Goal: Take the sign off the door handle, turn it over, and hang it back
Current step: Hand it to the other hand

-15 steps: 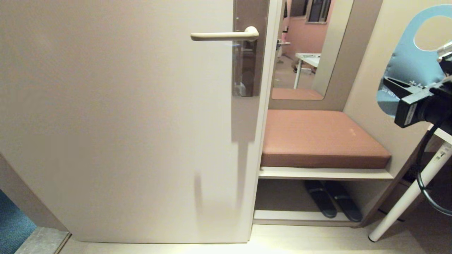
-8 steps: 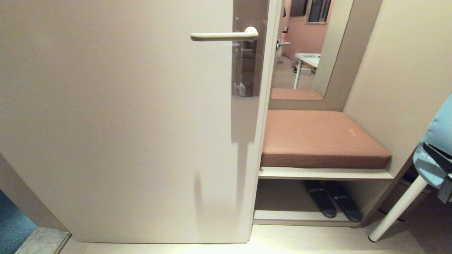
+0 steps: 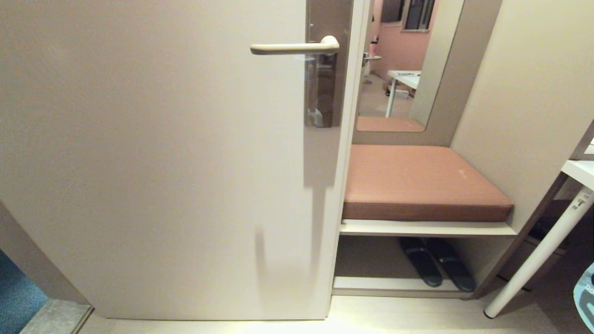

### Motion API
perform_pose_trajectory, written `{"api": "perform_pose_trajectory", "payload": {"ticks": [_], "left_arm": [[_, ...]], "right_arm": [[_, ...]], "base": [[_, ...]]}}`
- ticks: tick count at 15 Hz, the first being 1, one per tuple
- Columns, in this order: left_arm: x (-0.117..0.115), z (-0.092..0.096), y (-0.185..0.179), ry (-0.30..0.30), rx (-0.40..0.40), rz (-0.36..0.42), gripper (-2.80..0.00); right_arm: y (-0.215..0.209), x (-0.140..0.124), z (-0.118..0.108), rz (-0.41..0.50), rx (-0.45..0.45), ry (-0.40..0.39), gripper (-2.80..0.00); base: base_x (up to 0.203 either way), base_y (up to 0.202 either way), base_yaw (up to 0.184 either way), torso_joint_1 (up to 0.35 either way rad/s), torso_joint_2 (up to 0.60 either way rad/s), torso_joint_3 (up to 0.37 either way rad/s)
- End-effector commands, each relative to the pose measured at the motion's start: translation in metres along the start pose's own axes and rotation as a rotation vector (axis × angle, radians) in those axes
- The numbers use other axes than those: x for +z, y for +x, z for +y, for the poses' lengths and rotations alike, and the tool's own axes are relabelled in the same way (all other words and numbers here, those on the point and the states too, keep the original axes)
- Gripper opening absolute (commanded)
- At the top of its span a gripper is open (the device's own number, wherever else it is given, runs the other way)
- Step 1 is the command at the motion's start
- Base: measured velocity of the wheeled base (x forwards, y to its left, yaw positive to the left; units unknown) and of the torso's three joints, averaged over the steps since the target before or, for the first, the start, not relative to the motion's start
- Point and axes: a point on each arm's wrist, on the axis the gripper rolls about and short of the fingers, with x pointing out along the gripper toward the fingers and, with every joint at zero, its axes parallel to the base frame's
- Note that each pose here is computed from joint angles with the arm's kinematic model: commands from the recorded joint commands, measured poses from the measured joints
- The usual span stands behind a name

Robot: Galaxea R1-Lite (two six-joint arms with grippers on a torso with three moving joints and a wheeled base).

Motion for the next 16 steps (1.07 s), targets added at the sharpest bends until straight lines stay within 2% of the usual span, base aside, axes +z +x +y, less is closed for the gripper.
{"api": "perform_pose_trajectory", "payload": {"ticks": [1,3,11,16], "left_arm": [[0.0,0.0,0.0,-0.001,0.001,0.0,-2.8],[0.0,0.0,0.0,-0.001,0.001,0.0,-2.8],[0.0,0.0,0.0,-0.001,0.0,0.0,-2.8],[0.0,0.0,0.0,-0.001,0.001,0.0,-2.8]], "right_arm": [[-0.013,-0.004,-0.001,-0.039,-0.031,0.012,-2.8],[-0.023,-0.013,0.0,-0.021,-0.044,0.026,-2.8],[-0.054,-0.045,0.01,-0.034,0.018,0.071,-2.8],[-0.062,-0.05,0.011,-0.115,0.016,0.081,-2.8]], "base": [[0.0,0.0,0.0,0.0,0.0,0.0],[0.0,0.0,0.0,0.0,0.0,0.0],[0.0,0.0,0.0,0.0,0.0,0.0],[0.0,0.0,0.0,0.0,0.0,0.0]]}}
